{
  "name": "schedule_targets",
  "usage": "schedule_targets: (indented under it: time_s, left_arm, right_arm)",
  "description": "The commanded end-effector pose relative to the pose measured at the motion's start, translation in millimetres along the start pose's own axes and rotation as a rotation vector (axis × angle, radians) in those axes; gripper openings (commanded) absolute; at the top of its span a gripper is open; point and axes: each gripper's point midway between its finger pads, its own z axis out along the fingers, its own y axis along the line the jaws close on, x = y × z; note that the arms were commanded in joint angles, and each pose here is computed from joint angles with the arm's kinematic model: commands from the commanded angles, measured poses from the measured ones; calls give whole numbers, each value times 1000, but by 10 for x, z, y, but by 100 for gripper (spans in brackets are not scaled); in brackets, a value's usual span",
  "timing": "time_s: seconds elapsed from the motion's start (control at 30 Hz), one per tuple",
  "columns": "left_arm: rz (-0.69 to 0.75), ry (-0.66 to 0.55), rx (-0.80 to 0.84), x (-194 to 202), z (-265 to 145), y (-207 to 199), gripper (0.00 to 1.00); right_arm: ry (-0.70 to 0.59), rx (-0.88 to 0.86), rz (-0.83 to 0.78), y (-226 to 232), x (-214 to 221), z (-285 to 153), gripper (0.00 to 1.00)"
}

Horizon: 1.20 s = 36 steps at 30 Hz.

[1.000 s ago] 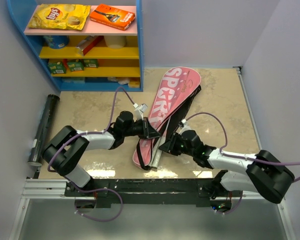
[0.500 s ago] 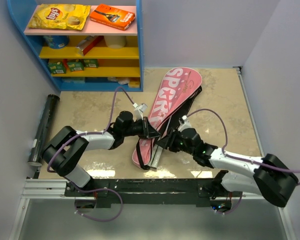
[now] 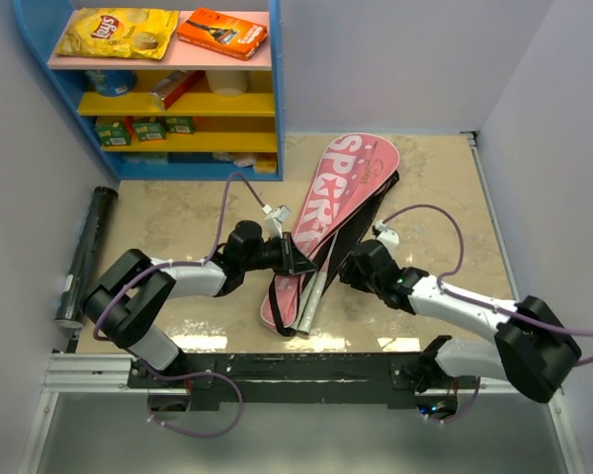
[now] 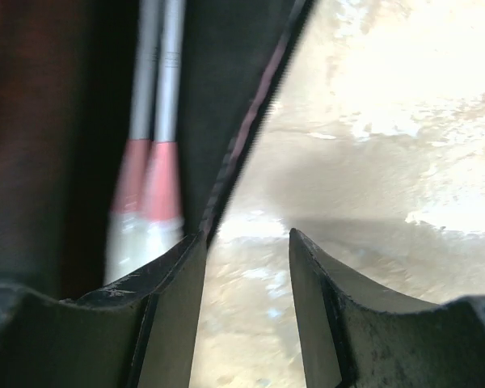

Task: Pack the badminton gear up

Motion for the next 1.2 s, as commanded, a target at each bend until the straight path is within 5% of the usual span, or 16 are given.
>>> schedule_targets:
  time_s: [0.0,0.8,1.17]
  left_arm:
    - [68,-41,106,-145,-28,-284,0]
    - [49,-16,132,-52,-18,-263,0]
    - [36,-3,142,20,-32,-228,0]
  right_arm:
    - [-28,90,-46,-31,-114,146,49]
    - [87,225,-152,-110,99,688,48]
    - [175,272,-205,-343,398,822,14]
